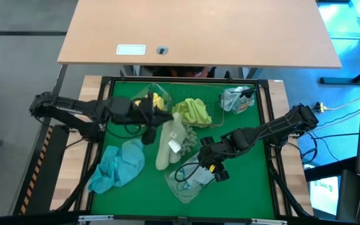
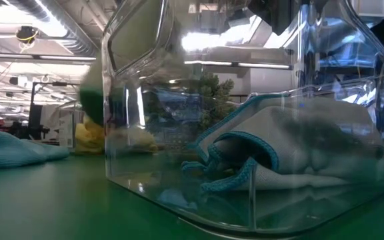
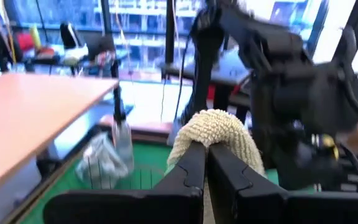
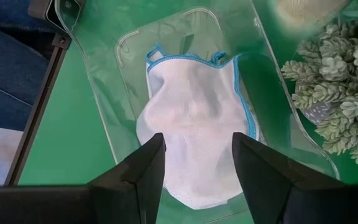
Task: Sort microfiber towel by color & place in baskets
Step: Put the green microfiber towel into the wire basket, then put the right blue microfiber towel into the bottom transparent bin
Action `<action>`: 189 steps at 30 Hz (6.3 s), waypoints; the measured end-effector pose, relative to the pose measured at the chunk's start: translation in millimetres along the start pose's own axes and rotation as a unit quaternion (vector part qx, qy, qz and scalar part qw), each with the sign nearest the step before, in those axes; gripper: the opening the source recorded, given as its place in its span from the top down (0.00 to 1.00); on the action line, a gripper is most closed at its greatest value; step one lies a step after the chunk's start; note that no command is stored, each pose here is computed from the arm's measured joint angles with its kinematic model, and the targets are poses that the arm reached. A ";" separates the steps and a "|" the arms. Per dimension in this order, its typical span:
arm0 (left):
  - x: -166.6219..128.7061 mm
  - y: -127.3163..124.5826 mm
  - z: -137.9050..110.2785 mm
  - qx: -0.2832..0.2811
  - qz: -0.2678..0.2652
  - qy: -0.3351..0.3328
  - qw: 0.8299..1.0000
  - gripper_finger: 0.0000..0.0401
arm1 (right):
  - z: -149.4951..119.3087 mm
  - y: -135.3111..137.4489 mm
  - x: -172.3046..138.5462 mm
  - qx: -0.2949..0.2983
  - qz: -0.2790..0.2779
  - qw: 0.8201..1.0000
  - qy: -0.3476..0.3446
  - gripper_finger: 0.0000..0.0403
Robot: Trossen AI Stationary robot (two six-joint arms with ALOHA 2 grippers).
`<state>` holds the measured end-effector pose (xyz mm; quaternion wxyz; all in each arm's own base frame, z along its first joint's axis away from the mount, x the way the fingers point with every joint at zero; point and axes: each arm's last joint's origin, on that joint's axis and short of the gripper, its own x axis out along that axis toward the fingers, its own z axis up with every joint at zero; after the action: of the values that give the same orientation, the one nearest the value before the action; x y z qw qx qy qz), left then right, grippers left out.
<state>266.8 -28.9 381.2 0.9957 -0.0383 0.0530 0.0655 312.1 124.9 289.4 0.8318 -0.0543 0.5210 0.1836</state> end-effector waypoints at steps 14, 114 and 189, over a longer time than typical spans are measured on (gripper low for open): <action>-2.3 78.7 48.8 -0.004 -0.010 -0.222 0.975 1.00 | 0.2 0.0 0.0 0.000 0.000 1.000 -0.001 0.54; 91.3 138.8 -80.9 0.066 0.071 0.333 0.938 0.65 | -6.3 0.1 -7.5 0.000 -0.007 1.000 0.019 0.54; -13.5 -53.2 -238.7 -0.042 0.006 0.646 0.762 0.81 | -107.6 -5.5 -50.7 0.000 -0.080 0.986 -0.144 0.54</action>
<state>236.6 -103.1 149.8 0.7224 -0.1133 0.6813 0.0335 203.3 76.8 285.2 0.9102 -0.0690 0.3899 0.1219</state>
